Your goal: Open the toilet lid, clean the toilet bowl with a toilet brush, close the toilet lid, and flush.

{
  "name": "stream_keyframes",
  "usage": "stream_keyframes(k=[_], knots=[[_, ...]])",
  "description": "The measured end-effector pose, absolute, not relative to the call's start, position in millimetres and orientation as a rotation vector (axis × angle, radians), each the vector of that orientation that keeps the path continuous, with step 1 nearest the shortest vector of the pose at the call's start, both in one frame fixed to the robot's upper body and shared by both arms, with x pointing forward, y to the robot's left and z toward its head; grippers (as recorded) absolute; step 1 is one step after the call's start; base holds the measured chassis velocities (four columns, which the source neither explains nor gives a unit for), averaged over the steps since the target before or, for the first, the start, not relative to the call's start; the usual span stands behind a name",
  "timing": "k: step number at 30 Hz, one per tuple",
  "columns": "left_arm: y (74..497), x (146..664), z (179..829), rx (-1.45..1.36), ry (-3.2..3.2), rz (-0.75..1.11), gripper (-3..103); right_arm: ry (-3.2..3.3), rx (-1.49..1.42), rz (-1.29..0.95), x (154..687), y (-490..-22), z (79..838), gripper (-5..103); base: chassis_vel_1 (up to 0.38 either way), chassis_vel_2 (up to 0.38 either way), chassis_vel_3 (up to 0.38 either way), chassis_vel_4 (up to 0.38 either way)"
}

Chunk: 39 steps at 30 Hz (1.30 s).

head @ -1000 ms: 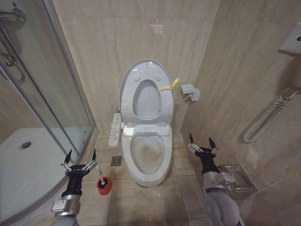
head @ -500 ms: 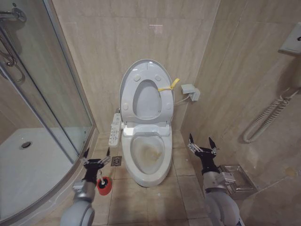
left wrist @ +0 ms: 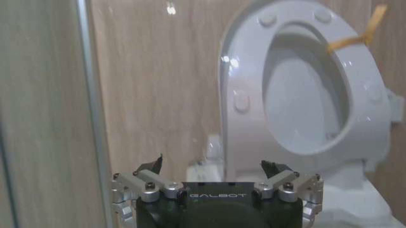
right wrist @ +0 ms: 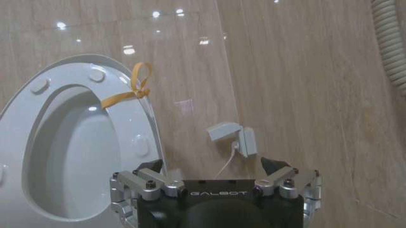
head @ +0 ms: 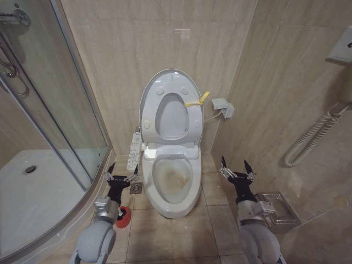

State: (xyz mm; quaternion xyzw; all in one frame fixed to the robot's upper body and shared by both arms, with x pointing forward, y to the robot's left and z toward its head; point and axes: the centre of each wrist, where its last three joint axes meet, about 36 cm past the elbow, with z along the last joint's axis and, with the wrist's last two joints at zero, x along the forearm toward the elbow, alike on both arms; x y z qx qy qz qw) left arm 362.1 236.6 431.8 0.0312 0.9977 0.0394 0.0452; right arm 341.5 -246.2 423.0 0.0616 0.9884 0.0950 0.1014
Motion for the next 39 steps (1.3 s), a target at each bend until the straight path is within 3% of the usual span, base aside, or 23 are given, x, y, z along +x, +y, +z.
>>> stream_keyframes(k=[8,39], knots=[[245,349,398,-0.061,3.010,0.092,100,2.919,0.182,0.281,342,-246,423,100,0.000,0.000,0.000,0.000],[231,331,368,-0.038,3.011,0.120,100,2.919,0.182,0.281,342,-246,423,100,-0.044,0.039,0.045,-0.041]])
